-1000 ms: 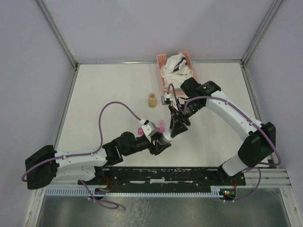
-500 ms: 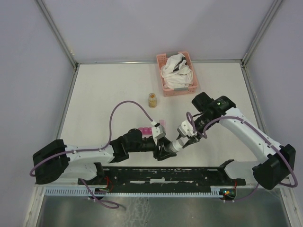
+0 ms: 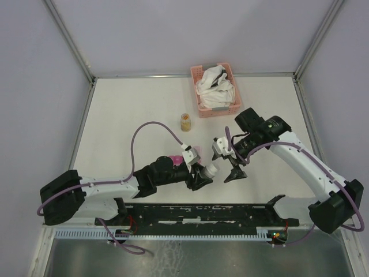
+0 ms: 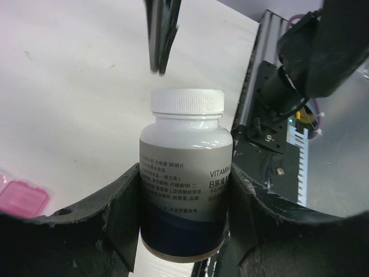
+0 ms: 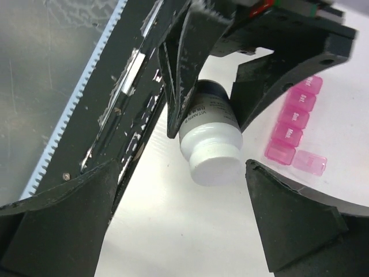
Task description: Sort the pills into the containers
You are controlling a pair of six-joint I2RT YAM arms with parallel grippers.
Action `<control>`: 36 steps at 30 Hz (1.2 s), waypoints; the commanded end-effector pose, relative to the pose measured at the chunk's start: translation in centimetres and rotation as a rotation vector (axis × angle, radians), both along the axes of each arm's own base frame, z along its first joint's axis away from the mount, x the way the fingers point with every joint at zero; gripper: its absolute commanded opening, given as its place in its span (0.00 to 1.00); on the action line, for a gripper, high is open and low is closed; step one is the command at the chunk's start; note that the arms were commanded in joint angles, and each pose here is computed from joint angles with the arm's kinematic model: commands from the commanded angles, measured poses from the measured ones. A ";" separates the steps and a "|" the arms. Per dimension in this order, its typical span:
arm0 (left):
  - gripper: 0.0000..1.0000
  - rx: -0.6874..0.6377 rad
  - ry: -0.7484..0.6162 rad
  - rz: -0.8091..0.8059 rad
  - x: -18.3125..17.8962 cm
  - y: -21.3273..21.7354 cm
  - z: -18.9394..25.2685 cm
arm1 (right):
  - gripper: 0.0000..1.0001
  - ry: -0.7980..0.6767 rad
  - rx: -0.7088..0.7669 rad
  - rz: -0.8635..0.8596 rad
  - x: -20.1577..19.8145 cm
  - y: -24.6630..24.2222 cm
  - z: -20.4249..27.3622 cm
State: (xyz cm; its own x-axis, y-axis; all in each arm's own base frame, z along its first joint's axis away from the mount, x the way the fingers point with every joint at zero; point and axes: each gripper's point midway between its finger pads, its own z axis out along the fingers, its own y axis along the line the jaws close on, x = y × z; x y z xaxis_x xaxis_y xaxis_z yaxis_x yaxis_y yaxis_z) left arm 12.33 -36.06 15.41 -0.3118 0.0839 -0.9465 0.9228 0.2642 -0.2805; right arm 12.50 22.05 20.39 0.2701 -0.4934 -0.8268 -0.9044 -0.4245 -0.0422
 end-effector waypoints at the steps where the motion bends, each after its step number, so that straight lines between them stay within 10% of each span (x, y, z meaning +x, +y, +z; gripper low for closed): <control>1: 0.03 -0.023 -0.044 0.130 2.2 1.0 1.0 | 1.00 0.087 0.024 -0.152 1.4 1.0 3.4; 7: 0.03 -0.011 -0.105 0.235 3.9 2.4 1.2 | 1.00 0.371 0.019 -0.588 6.4 2.5 5.2; 13: 0.03 -0.031 -0.155 0.294 4.8 3.2 2.4 | 0.98 0.759 -0.129 -0.551 5.3 4.1 3.4; 36: 0.03 -0.065 -0.159 0.326 5.2 3.3 3.4 | 0.73 0.817 -0.269 -0.616 5.4 4.9 0.5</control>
State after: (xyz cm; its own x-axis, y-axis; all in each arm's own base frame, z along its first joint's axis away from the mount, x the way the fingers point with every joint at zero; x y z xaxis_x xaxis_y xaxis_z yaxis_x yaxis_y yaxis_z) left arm 17.19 -32.50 16.21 -0.2243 0.0088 -0.9745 0.8187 0.5441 -0.1835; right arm 17.76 26.53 20.06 -0.6884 -0.5520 -0.4706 -0.6688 0.2319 0.7064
